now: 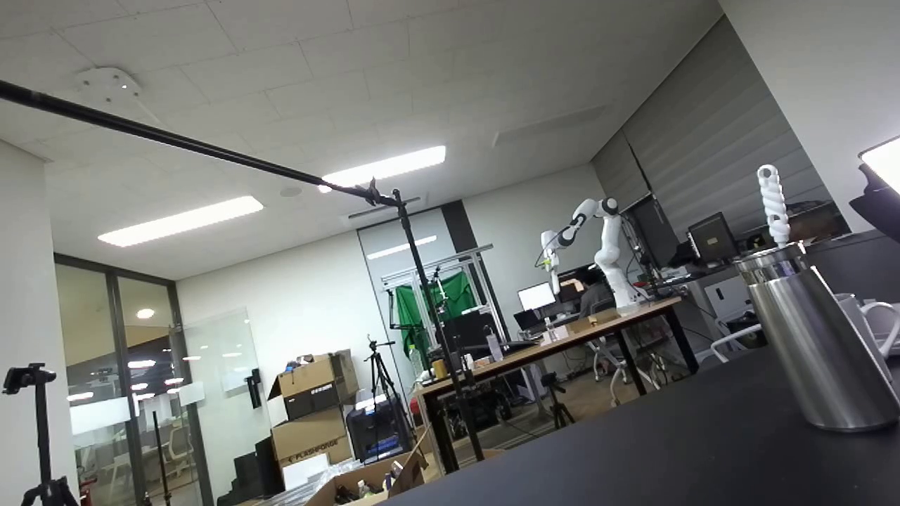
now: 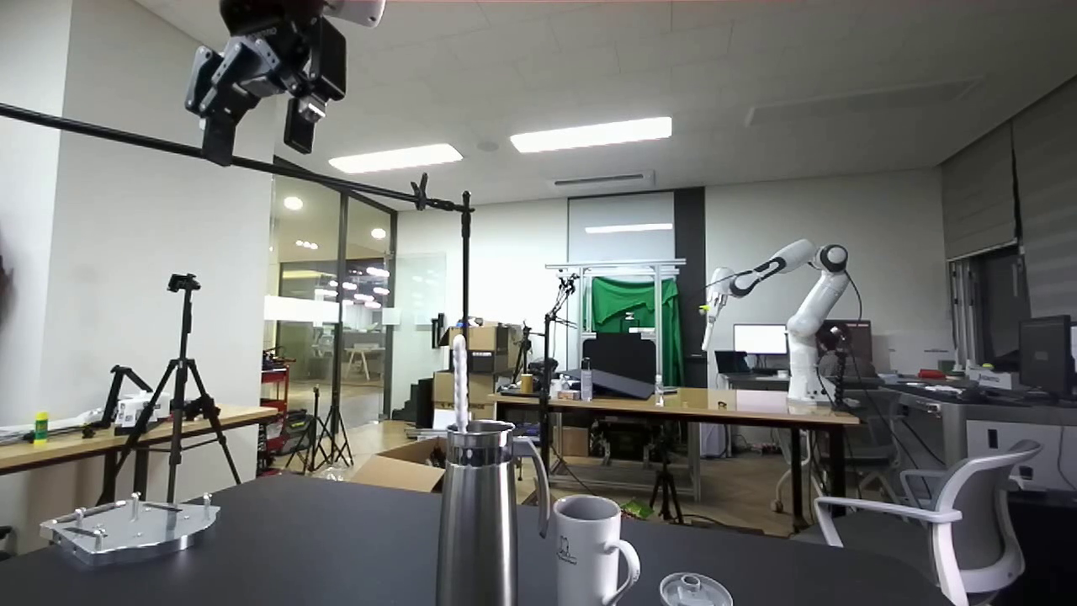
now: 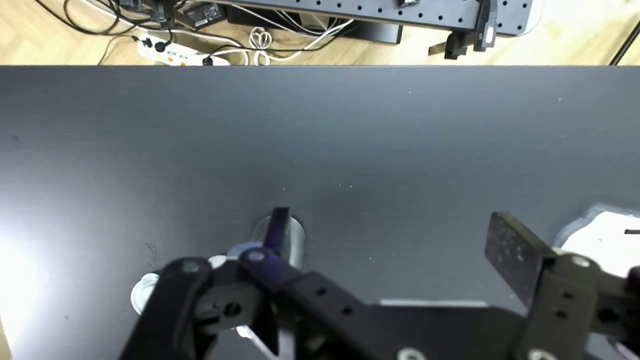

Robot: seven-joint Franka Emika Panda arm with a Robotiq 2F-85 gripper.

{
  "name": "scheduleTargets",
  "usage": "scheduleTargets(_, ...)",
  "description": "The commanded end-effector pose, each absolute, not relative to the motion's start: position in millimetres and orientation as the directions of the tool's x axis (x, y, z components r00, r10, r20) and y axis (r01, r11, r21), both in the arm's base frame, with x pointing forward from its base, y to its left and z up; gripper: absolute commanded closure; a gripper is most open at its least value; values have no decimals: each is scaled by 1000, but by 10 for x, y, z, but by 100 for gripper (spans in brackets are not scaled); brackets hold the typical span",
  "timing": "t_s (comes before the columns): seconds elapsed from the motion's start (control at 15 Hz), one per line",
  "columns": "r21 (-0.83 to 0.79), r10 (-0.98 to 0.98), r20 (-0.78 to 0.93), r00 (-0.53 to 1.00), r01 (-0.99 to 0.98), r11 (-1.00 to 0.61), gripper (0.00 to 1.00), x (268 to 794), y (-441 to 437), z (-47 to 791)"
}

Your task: Use the object to stir the contents in the jug

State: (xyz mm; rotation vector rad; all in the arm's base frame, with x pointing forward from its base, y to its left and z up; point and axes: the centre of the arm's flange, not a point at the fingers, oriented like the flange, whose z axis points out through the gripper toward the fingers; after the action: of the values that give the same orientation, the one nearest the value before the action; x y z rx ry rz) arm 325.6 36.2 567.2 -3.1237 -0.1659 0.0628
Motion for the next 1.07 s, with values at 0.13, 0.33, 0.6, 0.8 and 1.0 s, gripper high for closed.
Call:
scheduleTargets(0.13,16,204,116,972,203,-979,0,3582,182,5793)
scheduleTargets(0.33,59,284,197,938,278,-959,0,3804,-14,5804)
scheduleTargets(0.6,82,341,252,906,331,-940,0,4110,-295,5713)
scheduleTargets(0.8,86,329,257,909,317,-944,0,4314,-400,5498)
scheduleTargets(1.0,73,313,251,916,305,-950,0,4417,-436,5262)
